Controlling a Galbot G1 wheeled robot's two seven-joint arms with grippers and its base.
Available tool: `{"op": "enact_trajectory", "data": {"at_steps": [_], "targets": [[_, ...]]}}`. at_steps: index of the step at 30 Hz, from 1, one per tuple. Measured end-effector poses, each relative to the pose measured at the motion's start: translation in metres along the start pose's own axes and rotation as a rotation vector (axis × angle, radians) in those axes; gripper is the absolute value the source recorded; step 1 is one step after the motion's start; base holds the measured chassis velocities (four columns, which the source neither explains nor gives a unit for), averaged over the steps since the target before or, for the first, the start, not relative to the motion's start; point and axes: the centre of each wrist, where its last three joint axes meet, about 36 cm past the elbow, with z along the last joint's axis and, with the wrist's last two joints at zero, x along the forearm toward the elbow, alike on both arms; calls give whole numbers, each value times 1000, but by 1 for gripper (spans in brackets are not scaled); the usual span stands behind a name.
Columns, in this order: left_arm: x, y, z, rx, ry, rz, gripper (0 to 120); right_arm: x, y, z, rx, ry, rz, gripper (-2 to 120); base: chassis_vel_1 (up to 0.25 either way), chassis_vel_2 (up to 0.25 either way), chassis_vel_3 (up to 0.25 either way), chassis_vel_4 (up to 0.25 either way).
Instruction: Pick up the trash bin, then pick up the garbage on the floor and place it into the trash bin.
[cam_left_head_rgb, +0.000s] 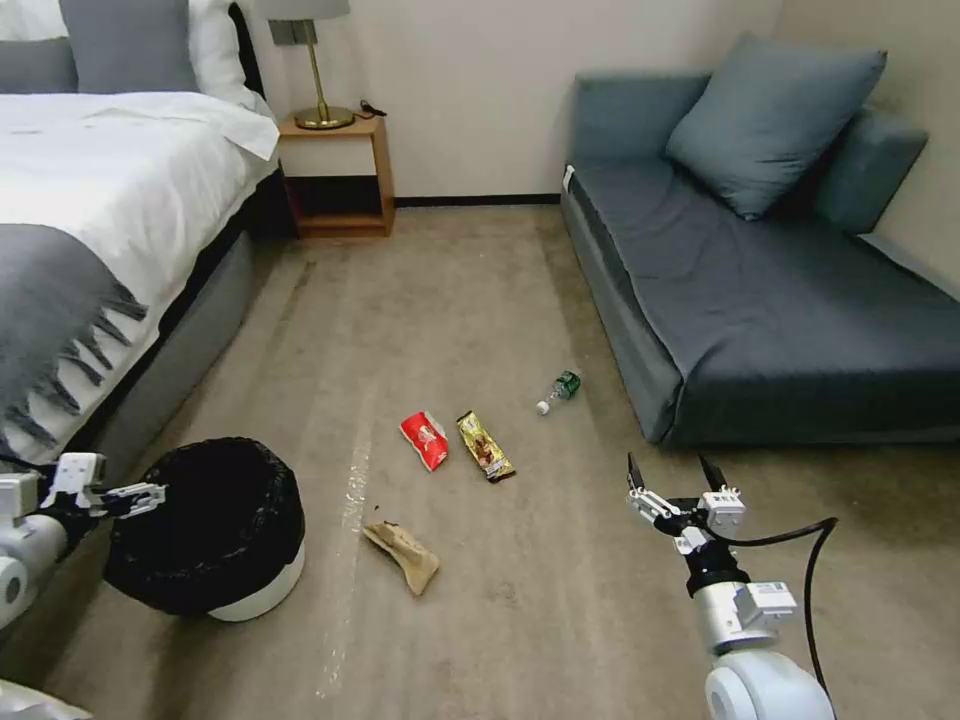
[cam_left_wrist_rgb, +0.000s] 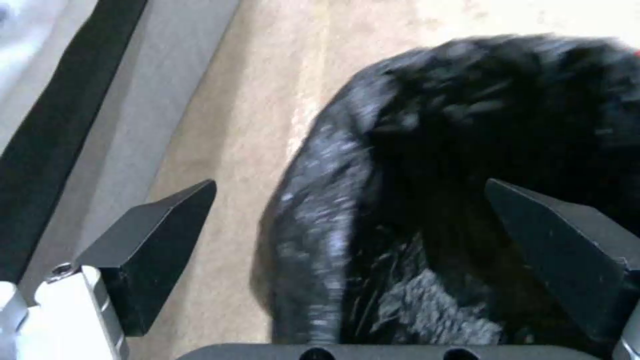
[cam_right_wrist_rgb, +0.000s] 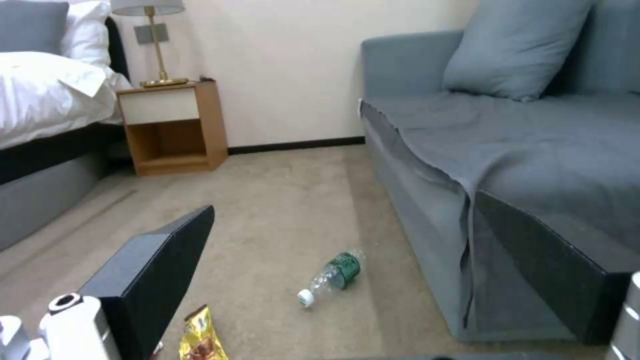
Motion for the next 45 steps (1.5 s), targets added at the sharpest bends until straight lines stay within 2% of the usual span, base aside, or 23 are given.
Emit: {"op": "enact_trajectory", "data": {"at_steps": [5, 11, 15, 20, 23, 25, 28, 30, 33, 35, 36, 39, 43, 45], "targets": [[-9, 12, 5, 6, 53, -31, 100, 2, 2, -1, 2, 2, 6, 100, 0, 0, 0, 0], [-17, 19, 12, 23, 84, -25, 98, 4, 4, -5, 1, -2, 11, 100, 0, 0, 0, 0], [-23, 17, 20, 78, 115, 15, 84, 5, 8, -7, -1, -3, 17, 100, 0, 0, 0, 0], [-28, 18, 25, 88, 136, 26, 72, 8, 8, -7, -2, 1, 20, 100, 0, 0, 0, 0], [-32, 16, 28, 98, 157, 36, 54, 10, 7, -7, -1, 4, 23, 100, 0, 0, 0, 0], [-33, 16, 29, 100, 156, 38, 51, 10, 7, -7, -1, 4, 24, 100, 0, 0, 0, 0], [-33, 13, 29, 107, 153, 43, 36, 12, 6, -8, 1, 7, 26, 100, 0, 0, 0, 0], [-33, 13, 30, 108, 153, 44, 32, 12, 5, -8, 1, 7, 26, 100, 0, 0, 0, 0], [-31, 7, 33, 92, 152, 45, 18, 12, 5, -8, 3, 6, 23, 100, 0, 0, 0, 0], [-30, 5, 33, 87, 150, 45, 16, 11, 6, -8, 2, 4, 22, 100, 0, 0, 0, 0], [-29, 2, 34, 84, 142, 48, 8, 11, 7, -8, 1, 3, 19, 100, 0, 0, 0, 0], [-26, 0, 32, 87, 130, 41, 5, 11, 8, -8, 4, 4, 16, 100, 0, 0, 0, 0], [-15, -3, 22, 97, 88, 21, 4, 13, 8, -7, 12, 3, 14, 100, 0, 0, 0, 0], [-3, -7, 10, 94, 43, 10, 3, 13, 8, -6, 21, -3, 17, 100, 0, 0, 0, 0]]}}
